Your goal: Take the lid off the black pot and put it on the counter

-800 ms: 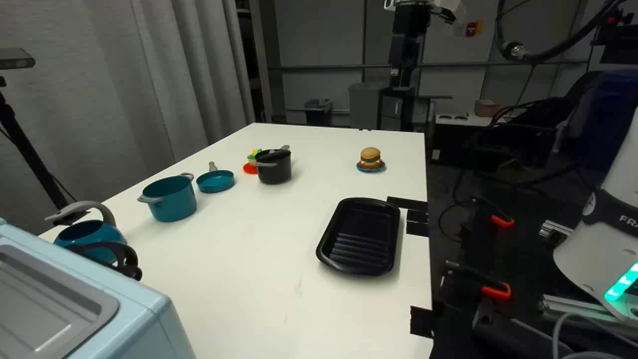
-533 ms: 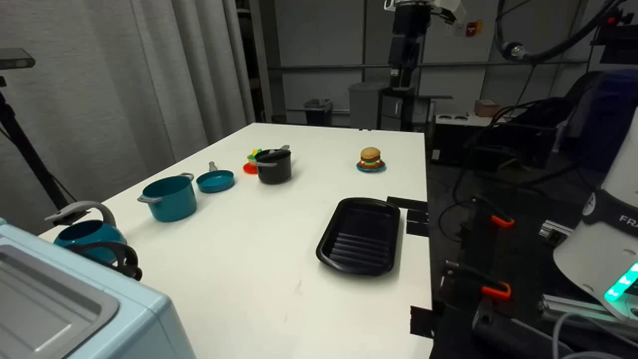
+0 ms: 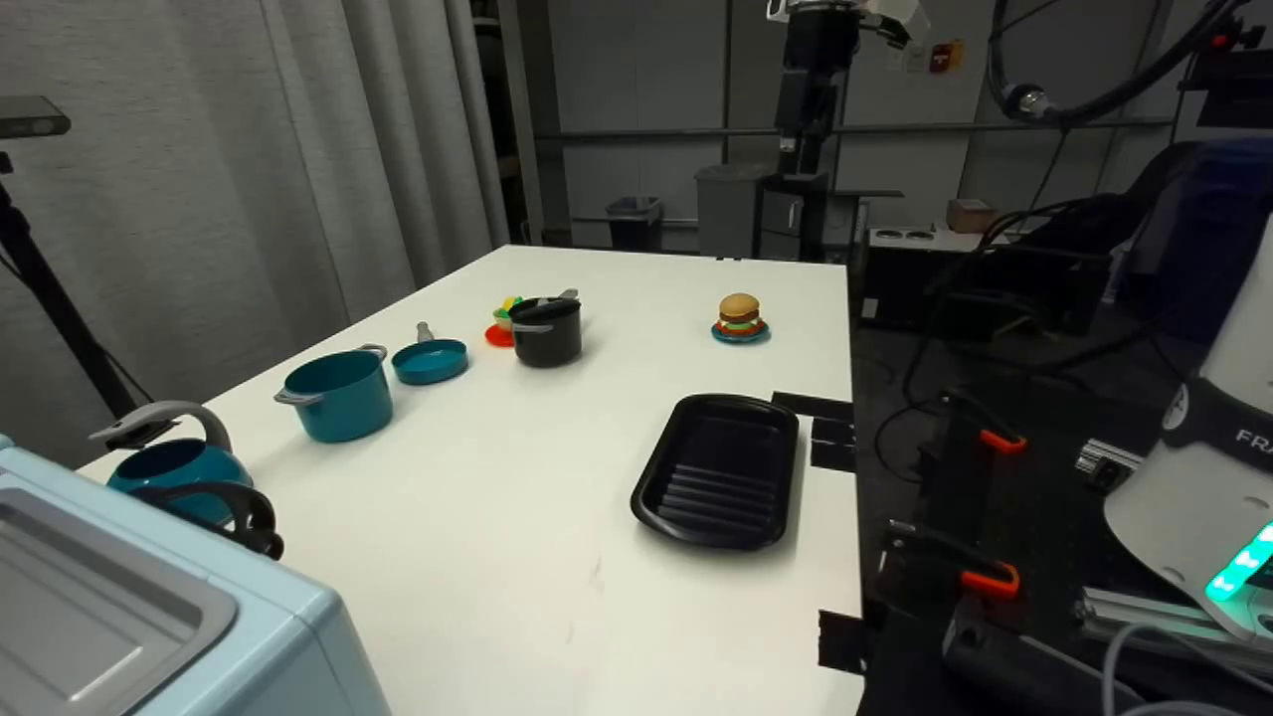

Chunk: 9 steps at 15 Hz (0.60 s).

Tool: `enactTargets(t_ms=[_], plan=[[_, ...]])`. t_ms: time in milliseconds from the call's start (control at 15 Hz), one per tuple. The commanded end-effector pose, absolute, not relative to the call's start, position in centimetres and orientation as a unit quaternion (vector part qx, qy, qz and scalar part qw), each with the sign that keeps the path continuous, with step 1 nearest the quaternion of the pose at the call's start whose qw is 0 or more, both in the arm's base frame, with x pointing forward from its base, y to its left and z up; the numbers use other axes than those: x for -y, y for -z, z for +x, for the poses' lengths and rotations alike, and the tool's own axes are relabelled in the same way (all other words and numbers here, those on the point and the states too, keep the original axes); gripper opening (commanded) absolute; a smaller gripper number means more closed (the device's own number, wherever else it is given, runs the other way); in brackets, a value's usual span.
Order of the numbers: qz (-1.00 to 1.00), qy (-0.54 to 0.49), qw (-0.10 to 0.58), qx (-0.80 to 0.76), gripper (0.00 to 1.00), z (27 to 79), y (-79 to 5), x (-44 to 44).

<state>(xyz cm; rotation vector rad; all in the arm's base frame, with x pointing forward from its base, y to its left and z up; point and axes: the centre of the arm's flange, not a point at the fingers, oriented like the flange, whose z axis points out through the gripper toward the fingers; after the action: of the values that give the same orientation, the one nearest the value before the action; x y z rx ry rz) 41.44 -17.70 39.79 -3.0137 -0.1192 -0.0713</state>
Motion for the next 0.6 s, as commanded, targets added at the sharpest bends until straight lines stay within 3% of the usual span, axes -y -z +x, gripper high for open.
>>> enactTargets(t_ms=[0,533], plan=[[-0.997,0.024,0.062,0.039,1.0,41.4,-39.8,17.7],[-0.998,0.023,0.045,0.047,1.0,45.8,-39.1,17.5]])
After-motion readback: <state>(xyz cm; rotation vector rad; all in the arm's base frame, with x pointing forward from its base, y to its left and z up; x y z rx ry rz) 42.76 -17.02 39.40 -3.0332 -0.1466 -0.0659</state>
